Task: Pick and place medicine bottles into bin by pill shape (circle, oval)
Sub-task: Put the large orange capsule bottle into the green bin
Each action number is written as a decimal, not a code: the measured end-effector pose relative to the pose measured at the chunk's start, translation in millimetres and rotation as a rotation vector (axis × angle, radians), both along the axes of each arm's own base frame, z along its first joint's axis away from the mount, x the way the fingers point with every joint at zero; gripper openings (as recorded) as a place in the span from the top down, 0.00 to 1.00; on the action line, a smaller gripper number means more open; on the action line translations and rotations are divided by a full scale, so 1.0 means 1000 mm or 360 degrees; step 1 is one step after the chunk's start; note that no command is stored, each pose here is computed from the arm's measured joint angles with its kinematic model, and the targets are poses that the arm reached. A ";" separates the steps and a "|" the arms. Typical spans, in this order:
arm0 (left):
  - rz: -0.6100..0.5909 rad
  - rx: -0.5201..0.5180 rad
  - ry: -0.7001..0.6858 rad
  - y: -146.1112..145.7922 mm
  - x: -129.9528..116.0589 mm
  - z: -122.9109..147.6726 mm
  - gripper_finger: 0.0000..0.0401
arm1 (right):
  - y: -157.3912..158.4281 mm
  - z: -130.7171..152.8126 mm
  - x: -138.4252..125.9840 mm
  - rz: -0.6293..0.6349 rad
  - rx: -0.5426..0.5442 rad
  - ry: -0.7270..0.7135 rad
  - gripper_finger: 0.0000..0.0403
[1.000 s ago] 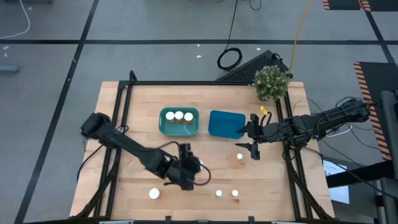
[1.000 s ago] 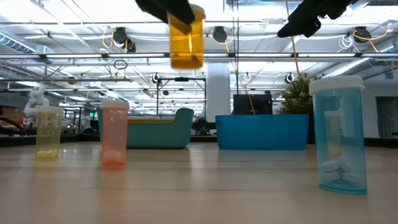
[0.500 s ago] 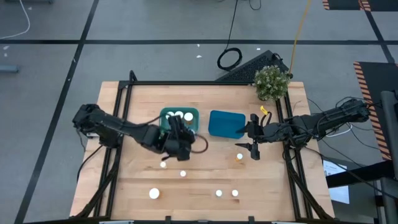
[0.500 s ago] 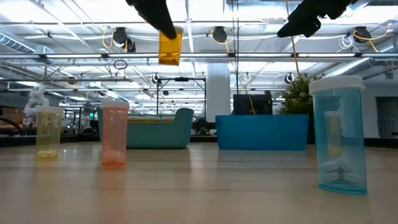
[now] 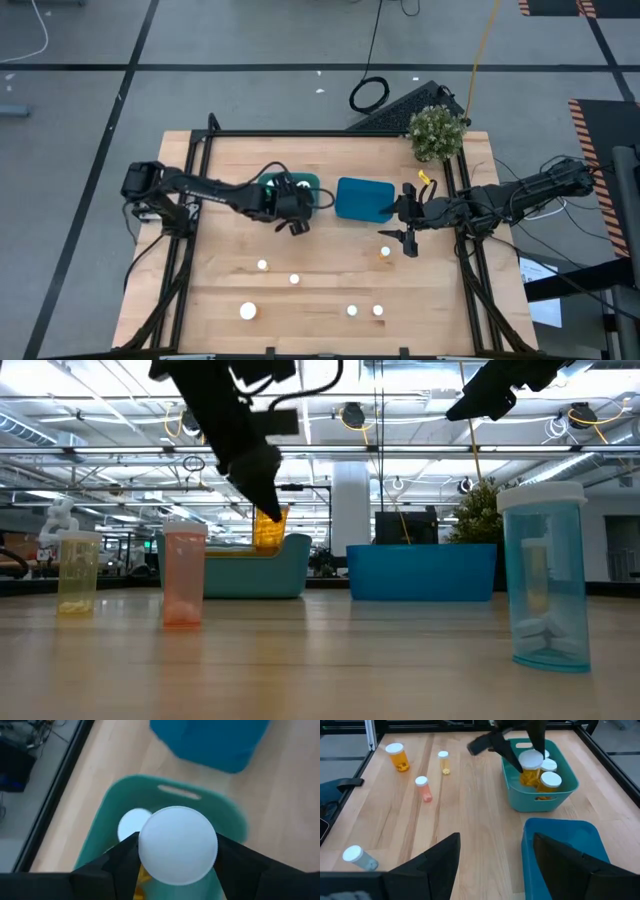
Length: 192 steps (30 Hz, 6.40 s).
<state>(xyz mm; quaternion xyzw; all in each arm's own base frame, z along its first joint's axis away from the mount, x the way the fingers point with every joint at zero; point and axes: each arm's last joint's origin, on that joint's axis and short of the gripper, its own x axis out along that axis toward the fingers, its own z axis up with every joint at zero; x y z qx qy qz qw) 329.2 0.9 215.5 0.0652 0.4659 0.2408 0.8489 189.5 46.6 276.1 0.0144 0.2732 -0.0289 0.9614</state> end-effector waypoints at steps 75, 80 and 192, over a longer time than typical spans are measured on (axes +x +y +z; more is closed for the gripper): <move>-0.0320 -0.0285 -0.0214 -0.085 -0.072 0.037 0.27 | 0.000 0.001 0.001 0.0000 0.0006 -0.0022 0.39; -0.0408 -0.0396 -0.0187 -0.124 -0.092 0.034 0.27 | 0.000 0.001 0.001 0.0000 0.0008 -0.0029 0.39; -0.0330 -0.0640 0.0472 -0.252 -0.105 -0.014 0.43 | 0.000 0.005 0.003 0.0057 -0.0090 -0.0084 0.39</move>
